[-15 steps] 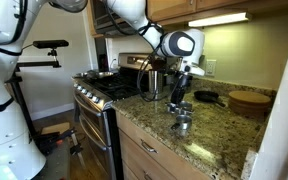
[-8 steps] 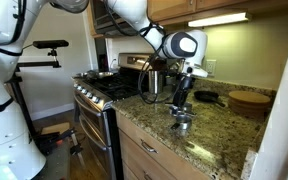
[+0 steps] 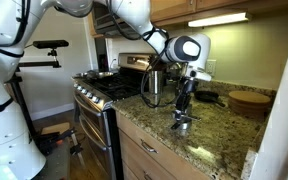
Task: Put the small pot inside the medium pot and put both pots inside the large pot
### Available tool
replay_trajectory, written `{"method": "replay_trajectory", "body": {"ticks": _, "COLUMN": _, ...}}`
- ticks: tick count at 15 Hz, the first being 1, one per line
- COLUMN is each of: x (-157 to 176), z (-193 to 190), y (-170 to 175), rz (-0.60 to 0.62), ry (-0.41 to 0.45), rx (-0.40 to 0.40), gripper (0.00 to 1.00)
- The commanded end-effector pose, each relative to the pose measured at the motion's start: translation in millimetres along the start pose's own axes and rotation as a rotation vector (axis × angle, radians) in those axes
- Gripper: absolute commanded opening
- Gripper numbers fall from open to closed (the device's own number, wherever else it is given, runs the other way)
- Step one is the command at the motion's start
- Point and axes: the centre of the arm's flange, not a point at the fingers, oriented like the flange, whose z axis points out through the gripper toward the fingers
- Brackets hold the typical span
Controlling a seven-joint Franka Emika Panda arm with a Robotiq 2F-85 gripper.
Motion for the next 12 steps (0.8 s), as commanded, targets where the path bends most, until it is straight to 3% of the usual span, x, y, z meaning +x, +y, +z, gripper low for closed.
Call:
{"method": "replay_trajectory", "body": {"ticks": 1, "x": 15.9, "z": -3.2, "y": -3.8, "rz": 0.035, "ry": 0.011, "rx": -0.012, "gripper": 0.40}}
{"method": "replay_trajectory", "body": {"ticks": 12, "x": 34.2, "z": -8.3, "y": -20.9, "rz": 0.033, "ry": 0.025, "rx": 0.011, "gripper": 0.40}}
